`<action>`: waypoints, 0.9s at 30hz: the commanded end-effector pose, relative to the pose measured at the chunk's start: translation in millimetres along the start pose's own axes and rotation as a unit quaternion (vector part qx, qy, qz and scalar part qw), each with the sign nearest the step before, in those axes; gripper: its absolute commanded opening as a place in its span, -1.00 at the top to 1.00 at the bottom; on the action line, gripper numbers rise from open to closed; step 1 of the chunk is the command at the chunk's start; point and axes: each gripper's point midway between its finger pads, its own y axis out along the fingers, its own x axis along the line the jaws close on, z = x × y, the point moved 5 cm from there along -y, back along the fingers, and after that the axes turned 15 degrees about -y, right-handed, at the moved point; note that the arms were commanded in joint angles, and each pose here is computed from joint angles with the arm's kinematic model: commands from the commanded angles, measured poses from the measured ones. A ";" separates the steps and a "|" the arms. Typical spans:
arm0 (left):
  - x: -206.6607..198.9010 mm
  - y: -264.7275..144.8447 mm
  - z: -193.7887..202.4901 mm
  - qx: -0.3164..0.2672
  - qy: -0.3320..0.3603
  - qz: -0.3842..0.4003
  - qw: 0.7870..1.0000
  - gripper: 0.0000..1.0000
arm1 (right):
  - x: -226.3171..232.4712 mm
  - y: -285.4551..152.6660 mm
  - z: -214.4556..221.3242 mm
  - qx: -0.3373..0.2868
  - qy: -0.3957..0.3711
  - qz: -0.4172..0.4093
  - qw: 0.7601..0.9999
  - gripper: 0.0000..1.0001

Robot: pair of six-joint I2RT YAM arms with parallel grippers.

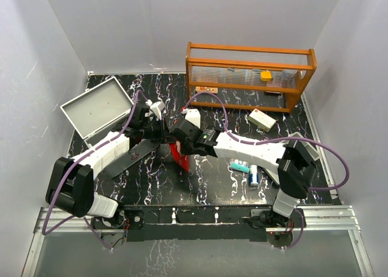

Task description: Organize the medicine kit

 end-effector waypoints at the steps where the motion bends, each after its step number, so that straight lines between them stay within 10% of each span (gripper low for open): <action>1: -5.5 -1.3 -1.3 0.000 0.005 0.010 1.000 1.00 | 14.8 -7.6 -12.6 -0.016 0.004 -0.050 0.999 0.94; 22: -8.7 -1.3 0.0 0.005 0.004 0.024 1.000 1.00 | 18.4 14.5 -14.1 -0.035 -0.016 -0.018 0.999 1.00; 27: -8.8 -1.7 -0.1 0.004 0.005 0.024 1.000 1.00 | 1.3 -17.8 -37.5 -0.091 0.018 0.007 0.996 0.49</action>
